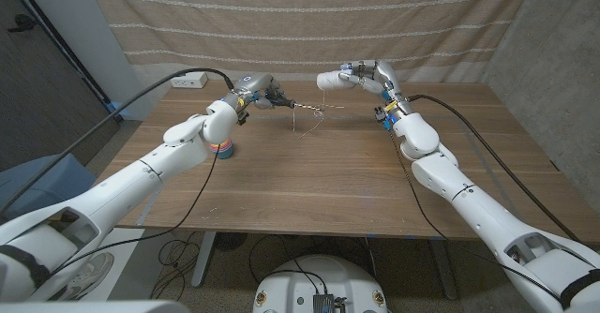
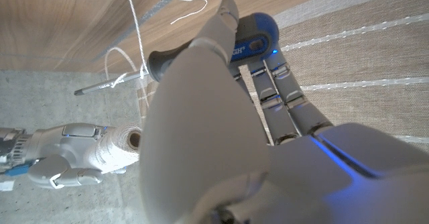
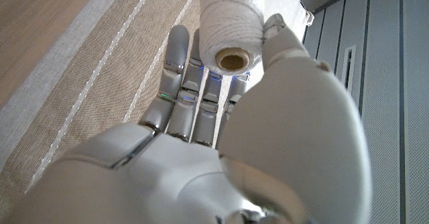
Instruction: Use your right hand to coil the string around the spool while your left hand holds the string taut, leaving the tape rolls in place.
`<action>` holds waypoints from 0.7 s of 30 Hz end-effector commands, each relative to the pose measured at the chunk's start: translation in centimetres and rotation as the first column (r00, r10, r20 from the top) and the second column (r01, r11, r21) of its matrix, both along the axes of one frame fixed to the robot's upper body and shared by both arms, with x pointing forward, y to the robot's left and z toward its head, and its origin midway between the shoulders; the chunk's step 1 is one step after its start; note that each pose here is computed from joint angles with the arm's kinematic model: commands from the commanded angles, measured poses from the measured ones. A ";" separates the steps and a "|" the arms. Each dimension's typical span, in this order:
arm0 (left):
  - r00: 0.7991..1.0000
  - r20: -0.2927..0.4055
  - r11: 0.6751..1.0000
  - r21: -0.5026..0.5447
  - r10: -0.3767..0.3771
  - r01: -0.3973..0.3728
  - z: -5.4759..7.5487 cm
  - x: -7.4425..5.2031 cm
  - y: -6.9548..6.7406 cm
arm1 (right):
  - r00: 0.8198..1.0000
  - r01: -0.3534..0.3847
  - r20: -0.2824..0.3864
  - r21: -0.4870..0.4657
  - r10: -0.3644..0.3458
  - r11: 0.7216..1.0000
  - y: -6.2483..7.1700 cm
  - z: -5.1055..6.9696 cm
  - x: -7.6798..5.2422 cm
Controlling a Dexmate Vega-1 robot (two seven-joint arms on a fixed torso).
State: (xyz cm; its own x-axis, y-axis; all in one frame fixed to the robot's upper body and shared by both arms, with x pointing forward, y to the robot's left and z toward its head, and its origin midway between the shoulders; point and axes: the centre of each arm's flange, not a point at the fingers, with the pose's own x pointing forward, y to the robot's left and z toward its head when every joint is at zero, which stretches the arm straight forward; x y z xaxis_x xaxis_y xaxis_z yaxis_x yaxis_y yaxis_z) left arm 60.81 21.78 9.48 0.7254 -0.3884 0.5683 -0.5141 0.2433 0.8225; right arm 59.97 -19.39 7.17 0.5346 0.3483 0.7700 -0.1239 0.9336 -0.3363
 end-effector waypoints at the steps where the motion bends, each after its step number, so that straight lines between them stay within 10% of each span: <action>1: 0.994 -0.080 0.997 0.036 0.071 -0.068 -0.9 0.9 0.1 | 0.991 0.136 0.012 -0.192 -0.136 0.972 0.6 0.1 -1.1; 21: 0.967 -0.204 0.984 0.123 0.150 -0.127 -1.8 2.0 0.0 | 0.922 0.371 0.066 -0.437 -0.382 0.819 1.3 -1.4 -1.2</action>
State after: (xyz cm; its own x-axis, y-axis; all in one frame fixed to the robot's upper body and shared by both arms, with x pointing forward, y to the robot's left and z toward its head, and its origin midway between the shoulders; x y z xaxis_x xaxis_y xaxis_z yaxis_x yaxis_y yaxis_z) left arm 62.18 21.84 8.06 0.8356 -0.3425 0.4295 -0.4066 0.1400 0.9028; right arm 58.70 -18.15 6.58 0.6425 0.4287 0.6351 0.0974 0.7764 -0.6227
